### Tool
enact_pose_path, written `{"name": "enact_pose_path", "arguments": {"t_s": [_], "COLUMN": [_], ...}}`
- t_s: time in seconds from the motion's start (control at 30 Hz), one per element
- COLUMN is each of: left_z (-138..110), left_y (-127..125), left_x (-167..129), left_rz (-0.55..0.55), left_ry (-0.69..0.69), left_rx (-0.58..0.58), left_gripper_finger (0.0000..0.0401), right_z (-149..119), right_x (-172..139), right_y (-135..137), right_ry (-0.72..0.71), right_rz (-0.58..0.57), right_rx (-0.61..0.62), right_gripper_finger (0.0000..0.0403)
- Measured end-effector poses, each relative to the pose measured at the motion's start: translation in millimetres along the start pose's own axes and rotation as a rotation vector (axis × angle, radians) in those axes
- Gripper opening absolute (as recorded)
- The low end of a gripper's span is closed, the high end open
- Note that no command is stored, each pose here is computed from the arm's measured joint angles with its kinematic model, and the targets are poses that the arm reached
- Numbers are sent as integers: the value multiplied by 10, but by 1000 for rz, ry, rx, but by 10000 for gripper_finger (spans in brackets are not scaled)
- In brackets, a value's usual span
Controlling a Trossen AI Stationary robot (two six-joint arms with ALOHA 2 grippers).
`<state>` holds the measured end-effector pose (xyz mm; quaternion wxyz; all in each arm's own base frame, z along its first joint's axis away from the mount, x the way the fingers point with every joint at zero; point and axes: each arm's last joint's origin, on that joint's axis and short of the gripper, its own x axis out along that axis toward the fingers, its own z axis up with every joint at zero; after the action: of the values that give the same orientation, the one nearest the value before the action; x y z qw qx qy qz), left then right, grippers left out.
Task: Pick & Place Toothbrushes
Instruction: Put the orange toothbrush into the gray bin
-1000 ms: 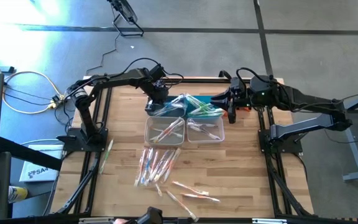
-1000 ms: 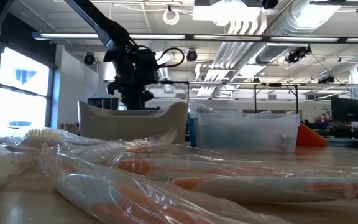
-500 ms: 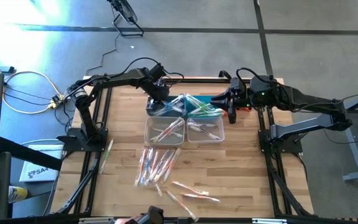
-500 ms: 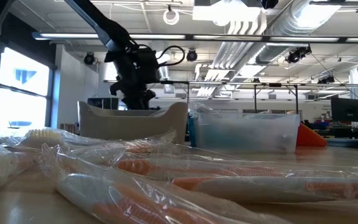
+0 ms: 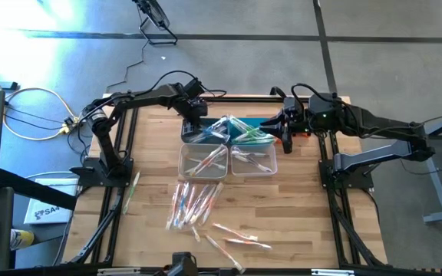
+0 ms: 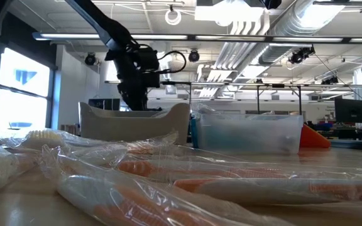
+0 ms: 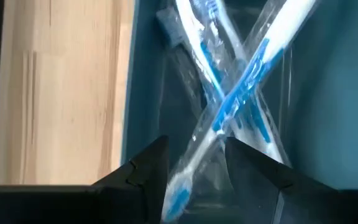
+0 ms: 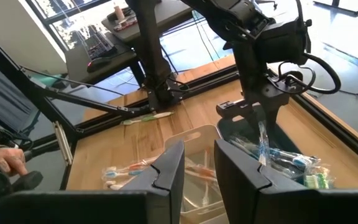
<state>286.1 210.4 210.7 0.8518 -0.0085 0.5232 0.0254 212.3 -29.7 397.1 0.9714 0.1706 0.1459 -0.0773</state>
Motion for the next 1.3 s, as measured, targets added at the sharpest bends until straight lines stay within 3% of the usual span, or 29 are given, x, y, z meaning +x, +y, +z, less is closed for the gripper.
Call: {"name": "enact_pose_path", "arguments": {"t_s": [0.4,0.83,1.03,1.3], "left_z": [51,125,137,114], "left_y": [-87,-327,-551,-805], "left_x": [-122,-154,-508,-1192], "left_rz": [26,-14,-21,-7], "left_ry": [-11,15,-10,-209], "left_rx": [-82,-159,-136,-221], "left_gripper_finger": [147,35,2,2], "right_z": [-1,-3,-11,-12], "right_x": [0,0,1,1], "right_y": [0,-1,-3,2], "right_ry": [1,3,11,16], "right_rz": [0,-1,-3,15], "right_rx": [-9,-9,-11,-35], "right_gripper_finger": [81,81,81,81]}}
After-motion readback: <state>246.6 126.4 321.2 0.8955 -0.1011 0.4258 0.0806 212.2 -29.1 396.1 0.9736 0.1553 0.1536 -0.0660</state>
